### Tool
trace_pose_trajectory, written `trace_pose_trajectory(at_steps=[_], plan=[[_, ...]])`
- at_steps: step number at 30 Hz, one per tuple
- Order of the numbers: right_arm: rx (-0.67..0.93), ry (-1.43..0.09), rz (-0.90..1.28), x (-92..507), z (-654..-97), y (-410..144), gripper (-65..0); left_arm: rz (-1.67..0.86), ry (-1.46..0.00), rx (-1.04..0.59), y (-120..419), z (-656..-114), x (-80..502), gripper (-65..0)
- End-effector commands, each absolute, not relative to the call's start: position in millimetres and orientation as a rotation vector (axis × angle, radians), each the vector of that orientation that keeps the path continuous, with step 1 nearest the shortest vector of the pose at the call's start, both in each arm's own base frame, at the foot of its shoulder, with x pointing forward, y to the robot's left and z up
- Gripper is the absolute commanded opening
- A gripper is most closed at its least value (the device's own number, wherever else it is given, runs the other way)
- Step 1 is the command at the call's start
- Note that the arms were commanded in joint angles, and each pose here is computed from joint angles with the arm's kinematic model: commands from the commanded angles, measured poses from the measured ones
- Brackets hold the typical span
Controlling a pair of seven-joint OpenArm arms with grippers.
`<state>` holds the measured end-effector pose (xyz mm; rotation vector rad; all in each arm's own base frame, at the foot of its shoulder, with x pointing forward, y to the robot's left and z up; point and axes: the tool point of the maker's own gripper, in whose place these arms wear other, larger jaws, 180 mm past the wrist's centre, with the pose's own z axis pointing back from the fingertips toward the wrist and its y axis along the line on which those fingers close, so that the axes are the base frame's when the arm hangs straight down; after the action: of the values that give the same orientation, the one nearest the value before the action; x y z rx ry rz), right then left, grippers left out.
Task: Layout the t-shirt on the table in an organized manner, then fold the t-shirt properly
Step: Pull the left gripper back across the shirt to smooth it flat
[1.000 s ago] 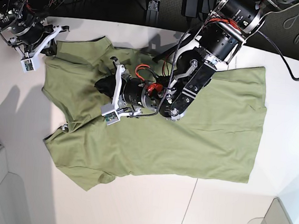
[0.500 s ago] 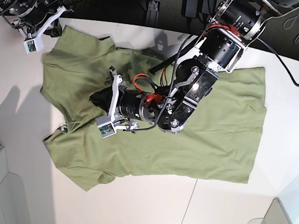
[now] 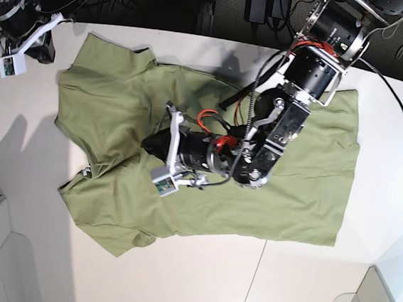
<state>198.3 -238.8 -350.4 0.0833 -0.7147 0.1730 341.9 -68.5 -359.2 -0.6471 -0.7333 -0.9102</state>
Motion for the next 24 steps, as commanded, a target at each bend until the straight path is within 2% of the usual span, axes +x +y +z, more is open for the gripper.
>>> trace_pose_trajectory(at_steps=[1,5,9,15,19,24], plan=[[0.076,-0.772,0.177,215.2,-339.4,-242.2,-65.0,-0.885,-0.81,-0.652,-59.2,-336.1,360.7,-61.1],[0.108,-0.84,0.136,264.7,-337.7,-245.8,-65.0,-0.758,-0.865,-0.585,1.8,-325.5,391.1,-61.1],[0.163,-0.828,0.118,299.7,-353.5,-238.2,-65.0,-0.688,-0.891,-0.471,64.4,-323.0,408.9,-61.1],[0.164,-0.832,0.155,347.9,-359.6,-227.8,-65.0,-0.569,-0.94,-0.275,157.6,-326.8,431.1,-60.9],[0.185,-0.802,0.14,365.8,-371.1,-226.1,-65.0,-0.456,-0.918,-0.224,206.9,-345.6,432.4,-60.9],[0.157,-0.74,0.133,369.9,-387.7,-234.6,-65.0,-0.362,-0.83,-0.191,241.4,-386.6,420.1,-60.9]])
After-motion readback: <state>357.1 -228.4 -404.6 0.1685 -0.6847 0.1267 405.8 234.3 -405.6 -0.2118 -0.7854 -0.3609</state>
